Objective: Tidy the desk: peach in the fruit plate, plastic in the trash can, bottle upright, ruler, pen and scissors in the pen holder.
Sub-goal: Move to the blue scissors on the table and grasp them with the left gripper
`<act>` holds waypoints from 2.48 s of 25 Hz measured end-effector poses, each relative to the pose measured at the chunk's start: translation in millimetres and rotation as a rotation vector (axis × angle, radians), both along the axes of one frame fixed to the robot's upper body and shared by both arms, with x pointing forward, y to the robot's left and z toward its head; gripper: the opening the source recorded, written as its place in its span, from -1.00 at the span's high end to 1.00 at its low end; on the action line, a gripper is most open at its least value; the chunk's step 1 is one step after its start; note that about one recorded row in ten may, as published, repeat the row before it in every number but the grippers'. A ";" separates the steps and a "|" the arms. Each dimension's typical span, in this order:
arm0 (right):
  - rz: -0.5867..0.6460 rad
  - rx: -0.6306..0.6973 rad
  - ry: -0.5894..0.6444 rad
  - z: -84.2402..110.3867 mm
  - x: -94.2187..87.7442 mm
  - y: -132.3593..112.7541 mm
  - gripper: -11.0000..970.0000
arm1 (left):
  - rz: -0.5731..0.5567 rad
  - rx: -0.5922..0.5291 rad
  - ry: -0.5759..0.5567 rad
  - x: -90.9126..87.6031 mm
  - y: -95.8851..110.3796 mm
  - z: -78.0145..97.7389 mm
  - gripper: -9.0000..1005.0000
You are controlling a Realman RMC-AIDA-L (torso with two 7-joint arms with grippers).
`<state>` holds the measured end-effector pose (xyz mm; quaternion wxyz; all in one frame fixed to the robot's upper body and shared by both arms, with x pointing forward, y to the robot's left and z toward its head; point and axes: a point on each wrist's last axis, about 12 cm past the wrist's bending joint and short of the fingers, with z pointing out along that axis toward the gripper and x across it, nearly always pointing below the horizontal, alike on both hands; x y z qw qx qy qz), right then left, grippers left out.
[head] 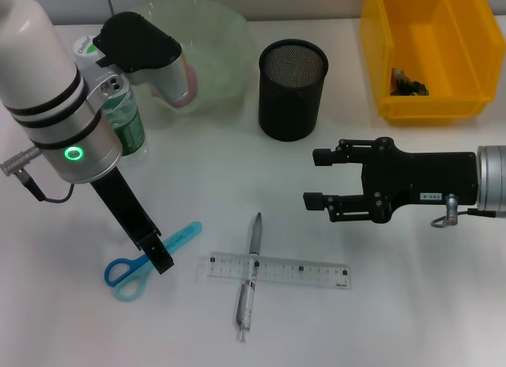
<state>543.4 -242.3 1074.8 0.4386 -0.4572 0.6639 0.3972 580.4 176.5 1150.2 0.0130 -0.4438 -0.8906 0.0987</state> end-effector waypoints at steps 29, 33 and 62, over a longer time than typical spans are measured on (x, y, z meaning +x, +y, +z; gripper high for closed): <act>0.001 -0.001 0.003 -0.8 -1.1 -0.6 -0.51 | -0.027 0.030 -0.024 -1.0 -2.5 -18.9 -0.55; 0.000 -0.001 0.003 -0.8 -1.0 -0.6 -0.51 | -0.034 0.028 -0.021 -2.4 -3.8 -20.3 -0.55; 0.001 0.007 0.005 -0.3 -1.7 -0.7 -0.51 | -0.073 0.053 -0.032 -4.3 -9.1 -21.3 -0.54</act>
